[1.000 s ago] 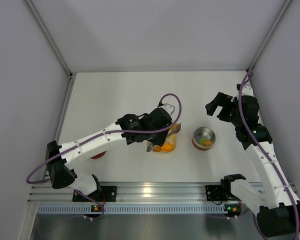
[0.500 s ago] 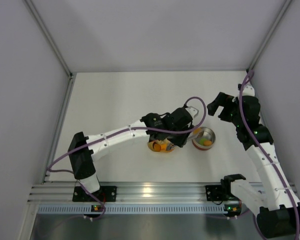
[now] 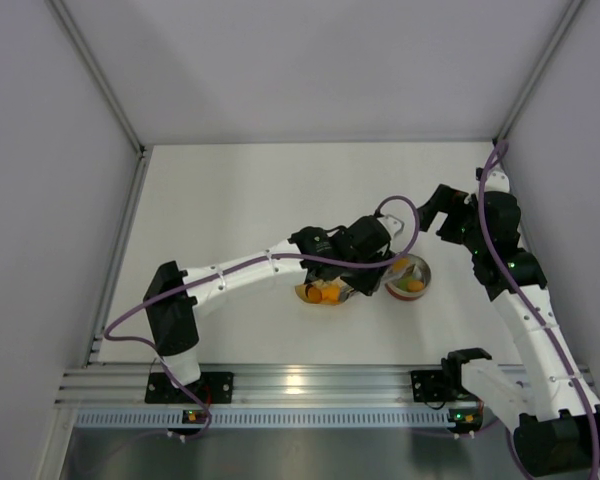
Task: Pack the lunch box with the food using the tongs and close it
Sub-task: Place the fake food in the packing box.
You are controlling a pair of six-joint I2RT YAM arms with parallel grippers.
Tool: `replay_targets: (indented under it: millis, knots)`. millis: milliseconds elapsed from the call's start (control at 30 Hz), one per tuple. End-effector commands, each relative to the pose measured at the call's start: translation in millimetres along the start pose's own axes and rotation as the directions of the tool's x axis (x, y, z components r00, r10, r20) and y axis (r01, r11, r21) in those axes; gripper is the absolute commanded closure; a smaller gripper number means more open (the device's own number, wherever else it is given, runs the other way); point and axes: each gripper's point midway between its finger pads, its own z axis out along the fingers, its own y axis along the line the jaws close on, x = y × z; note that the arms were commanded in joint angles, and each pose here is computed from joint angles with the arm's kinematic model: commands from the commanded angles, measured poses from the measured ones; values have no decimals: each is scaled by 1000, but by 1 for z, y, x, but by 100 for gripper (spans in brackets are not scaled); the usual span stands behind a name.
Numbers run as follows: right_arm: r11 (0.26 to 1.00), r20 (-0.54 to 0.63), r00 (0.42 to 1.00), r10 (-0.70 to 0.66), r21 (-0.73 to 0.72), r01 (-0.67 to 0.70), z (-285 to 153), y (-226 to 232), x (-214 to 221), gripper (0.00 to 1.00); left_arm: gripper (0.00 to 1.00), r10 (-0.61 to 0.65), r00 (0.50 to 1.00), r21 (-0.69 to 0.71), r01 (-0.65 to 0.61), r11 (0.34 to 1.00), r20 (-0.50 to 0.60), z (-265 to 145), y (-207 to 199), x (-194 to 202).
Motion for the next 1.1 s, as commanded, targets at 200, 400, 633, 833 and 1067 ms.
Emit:
replay_targets:
  millis: [200, 400, 633, 833, 1067]
  knots:
    - [1000, 46, 999, -16, -4, 16, -9, 4, -18, 0, 47, 11, 993, 48, -17, 999, 120, -12, -15, -36]
    - [1000, 48, 999, -21, -3, 21, -11, 4, -19, 1, 46, 15, 991, 49, -21, 999, 132, -18, -16, -39]
    - [1000, 46, 999, -19, -4, 19, -10, 4, -18, 0, 46, -3, 981, -46, 12, 999, 193, -54, 7, -44]
    - [1000, 48, 999, -16, -5, 16, -10, 4, -17, 1, 46, -39, 982, -192, 75, 978, 186, -84, 46, -15]
    - [1000, 42, 999, -12, -8, 12, -6, 4, -15, 1, 45, -98, 986, -320, 138, 937, 137, -91, 80, 29]
